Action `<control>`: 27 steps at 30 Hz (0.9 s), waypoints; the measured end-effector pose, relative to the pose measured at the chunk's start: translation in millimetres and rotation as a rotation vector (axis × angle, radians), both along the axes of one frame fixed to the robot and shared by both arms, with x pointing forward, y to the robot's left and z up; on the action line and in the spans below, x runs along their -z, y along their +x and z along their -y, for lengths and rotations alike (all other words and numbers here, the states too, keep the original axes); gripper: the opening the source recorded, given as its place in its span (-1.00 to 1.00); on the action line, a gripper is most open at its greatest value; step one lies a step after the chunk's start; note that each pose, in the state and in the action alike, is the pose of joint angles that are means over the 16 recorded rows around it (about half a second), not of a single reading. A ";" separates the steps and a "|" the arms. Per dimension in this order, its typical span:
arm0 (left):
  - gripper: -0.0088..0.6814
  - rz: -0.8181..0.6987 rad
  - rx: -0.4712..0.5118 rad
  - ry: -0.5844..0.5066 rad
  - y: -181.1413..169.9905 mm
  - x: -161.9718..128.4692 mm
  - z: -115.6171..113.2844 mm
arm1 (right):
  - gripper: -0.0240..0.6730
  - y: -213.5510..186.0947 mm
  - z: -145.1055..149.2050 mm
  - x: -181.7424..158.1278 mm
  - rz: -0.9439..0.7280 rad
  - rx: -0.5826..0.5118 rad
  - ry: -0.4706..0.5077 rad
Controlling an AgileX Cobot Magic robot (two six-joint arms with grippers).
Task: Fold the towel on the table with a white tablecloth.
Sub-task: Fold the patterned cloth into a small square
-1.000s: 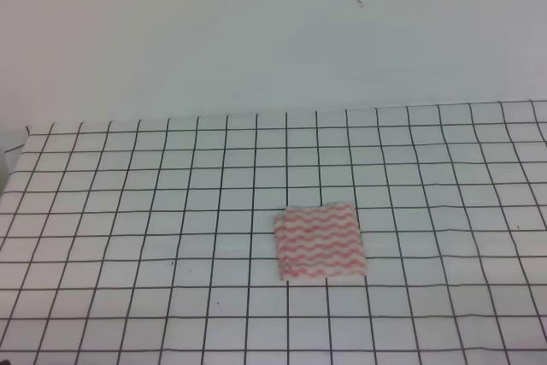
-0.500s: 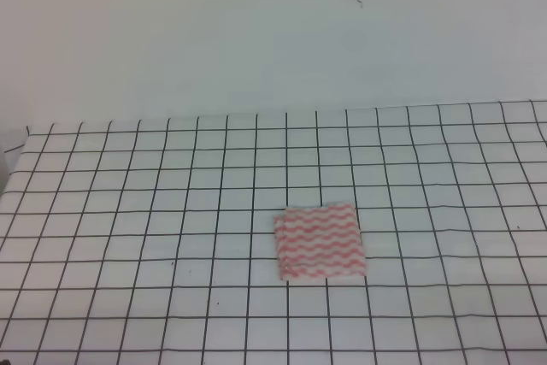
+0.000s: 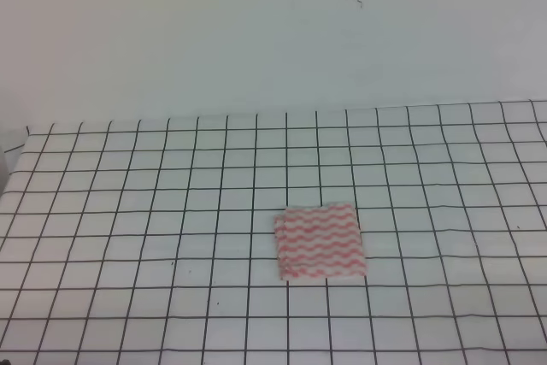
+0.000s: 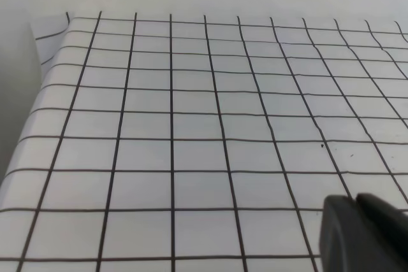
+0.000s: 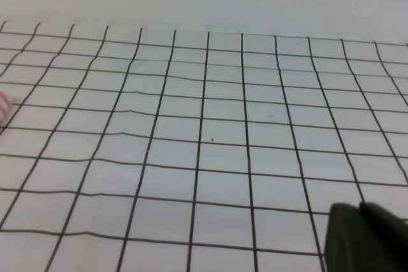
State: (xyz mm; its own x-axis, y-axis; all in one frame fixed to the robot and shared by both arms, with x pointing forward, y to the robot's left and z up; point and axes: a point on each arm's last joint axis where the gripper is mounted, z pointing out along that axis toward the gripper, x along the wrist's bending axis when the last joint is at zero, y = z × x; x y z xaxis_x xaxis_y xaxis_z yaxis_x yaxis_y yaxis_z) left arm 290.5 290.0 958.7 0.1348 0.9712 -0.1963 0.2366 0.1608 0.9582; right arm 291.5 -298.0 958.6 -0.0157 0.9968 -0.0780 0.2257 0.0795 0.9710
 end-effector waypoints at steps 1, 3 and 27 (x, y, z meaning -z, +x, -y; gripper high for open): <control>-0.97 0.000 0.000 0.000 0.0 0.0 0.0 | -0.94 0.0 0.0 0.0 0.000 0.000 0.000; -0.97 -0.001 0.000 0.001 0.2 1.0 0.0 | -0.94 0.0 0.0 0.0 0.000 0.000 0.000; -0.97 -0.003 0.000 0.001 0.2 0.6 0.0 | -0.94 0.1 0.0 0.1 -0.002 0.000 0.000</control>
